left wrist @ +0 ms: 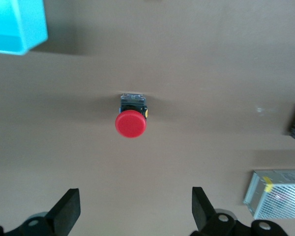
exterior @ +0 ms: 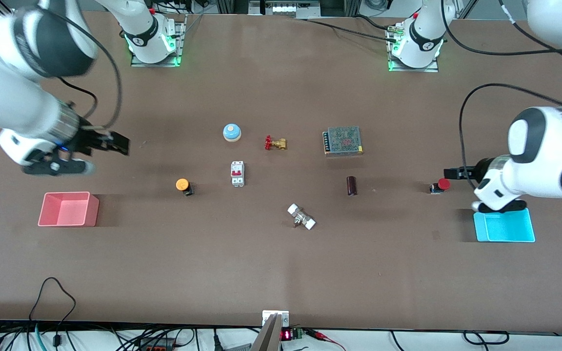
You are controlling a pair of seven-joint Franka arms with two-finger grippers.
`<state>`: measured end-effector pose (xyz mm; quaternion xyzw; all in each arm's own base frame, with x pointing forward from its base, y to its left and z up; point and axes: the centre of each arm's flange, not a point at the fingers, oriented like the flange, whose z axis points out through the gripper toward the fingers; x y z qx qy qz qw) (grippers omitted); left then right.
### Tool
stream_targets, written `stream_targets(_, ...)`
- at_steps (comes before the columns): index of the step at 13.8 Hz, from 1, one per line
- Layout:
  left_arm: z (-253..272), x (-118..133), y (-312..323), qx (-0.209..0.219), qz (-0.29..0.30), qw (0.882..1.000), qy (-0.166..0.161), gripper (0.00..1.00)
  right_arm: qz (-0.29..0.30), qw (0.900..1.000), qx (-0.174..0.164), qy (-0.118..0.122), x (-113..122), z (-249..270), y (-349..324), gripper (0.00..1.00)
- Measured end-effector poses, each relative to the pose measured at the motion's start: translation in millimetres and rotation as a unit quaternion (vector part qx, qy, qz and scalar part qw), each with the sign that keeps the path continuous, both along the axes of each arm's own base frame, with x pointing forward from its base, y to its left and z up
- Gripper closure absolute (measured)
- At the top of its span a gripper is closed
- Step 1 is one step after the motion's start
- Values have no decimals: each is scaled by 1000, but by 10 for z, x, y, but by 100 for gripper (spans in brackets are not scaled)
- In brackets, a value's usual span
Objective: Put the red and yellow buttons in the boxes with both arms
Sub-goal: 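Reach the right gripper to the yellow button while the left gripper reaches the red button, then grasp the yellow button with the right gripper while the left gripper grasps the red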
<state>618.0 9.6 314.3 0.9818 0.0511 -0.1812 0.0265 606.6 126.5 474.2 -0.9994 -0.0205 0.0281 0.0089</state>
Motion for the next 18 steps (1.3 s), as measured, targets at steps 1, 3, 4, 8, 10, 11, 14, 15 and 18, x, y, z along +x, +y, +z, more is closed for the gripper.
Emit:
stream_targets(1,-136,-49,2,1,1,1000,-1,0,9,1000,3,-8,26,-215,115,0)
stream_targets(3,-316,-97,27,1,4,1000,-6,0,44,999,13,-26,14,-675,364,0)
stream_targets(4,-376,-101,43,2,6,1000,-7,0,73,997,18,-33,-17,-914,471,0)
stream_targets(8,-652,-45,123,0,6,1000,-21,0,119,992,23,-30,-87,-1501,556,0)
stream_targets(10,-877,-47,164,-2,3,1000,-17,0,122,992,25,-30,-66,-1644,556,0)
stream_targets(11,-959,-55,183,-2,4,1000,-13,0,125,991,25,-29,-59,-1732,558,0)
stream_targets(14,-1086,-76,225,-3,7,1000,-5,0,133,990,27,-25,-49,-2060,566,0)
stream_targets(15,-1103,-79,224,-3,7,1000,-4,0,132,990,28,-25,-46,-2138,567,0)
stream_targets(18,-1115,-78,215,-7,12,1000,-4,0,132,991,28,-22,-46,-2217,562,0)
